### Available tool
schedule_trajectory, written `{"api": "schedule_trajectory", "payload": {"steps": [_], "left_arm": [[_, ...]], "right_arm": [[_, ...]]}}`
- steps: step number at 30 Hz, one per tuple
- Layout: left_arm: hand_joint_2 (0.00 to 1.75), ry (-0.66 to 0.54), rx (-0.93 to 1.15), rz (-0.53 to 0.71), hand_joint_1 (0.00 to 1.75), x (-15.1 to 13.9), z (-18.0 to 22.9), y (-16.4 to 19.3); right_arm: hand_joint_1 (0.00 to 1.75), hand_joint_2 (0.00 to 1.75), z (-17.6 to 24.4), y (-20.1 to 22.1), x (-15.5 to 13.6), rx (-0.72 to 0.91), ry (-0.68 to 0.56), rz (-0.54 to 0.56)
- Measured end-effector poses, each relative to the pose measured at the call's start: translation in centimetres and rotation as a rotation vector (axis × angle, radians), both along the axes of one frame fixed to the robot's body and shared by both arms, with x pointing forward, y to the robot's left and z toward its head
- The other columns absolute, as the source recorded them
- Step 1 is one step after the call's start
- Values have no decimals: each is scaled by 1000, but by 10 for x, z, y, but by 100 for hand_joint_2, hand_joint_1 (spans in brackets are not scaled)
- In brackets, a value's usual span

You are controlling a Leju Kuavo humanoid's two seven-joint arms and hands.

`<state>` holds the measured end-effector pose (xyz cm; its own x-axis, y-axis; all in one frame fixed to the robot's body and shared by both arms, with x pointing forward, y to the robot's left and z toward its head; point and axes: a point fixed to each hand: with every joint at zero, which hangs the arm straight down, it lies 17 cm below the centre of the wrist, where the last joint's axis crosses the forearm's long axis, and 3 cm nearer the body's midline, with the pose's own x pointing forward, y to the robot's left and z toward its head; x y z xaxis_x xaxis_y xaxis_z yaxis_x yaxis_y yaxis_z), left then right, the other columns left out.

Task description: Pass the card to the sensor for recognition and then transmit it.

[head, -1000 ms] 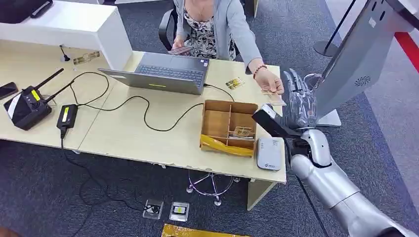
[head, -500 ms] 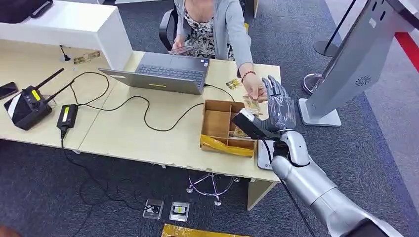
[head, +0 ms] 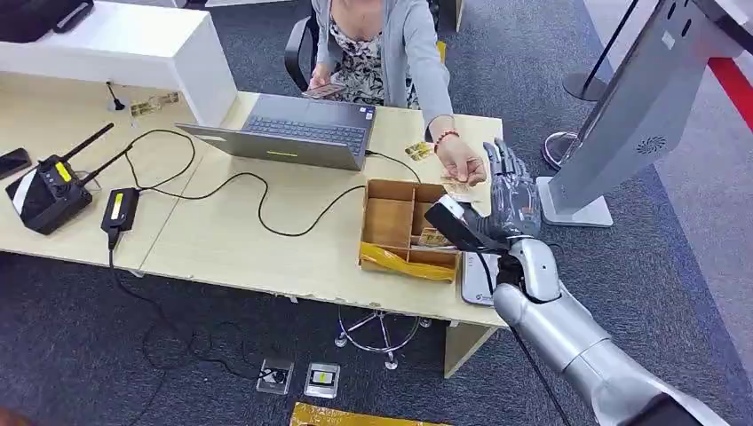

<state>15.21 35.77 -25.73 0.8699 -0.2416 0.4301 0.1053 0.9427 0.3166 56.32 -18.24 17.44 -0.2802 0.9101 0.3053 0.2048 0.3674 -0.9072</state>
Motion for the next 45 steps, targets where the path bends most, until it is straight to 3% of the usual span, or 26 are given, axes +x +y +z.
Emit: {"api": "schedule_trajectory", "payload": {"steps": [32, 45], "left_arm": [[0, 6, -3, 10, 0, -2, 0, 2], [0, 53, 2, 40, 0, -12, -4, 5]], "right_arm": [[175, 175, -1, -4, -5, 50, -6, 16], [175, 175, -58, -63, -24, 48, 103, -104]]}}
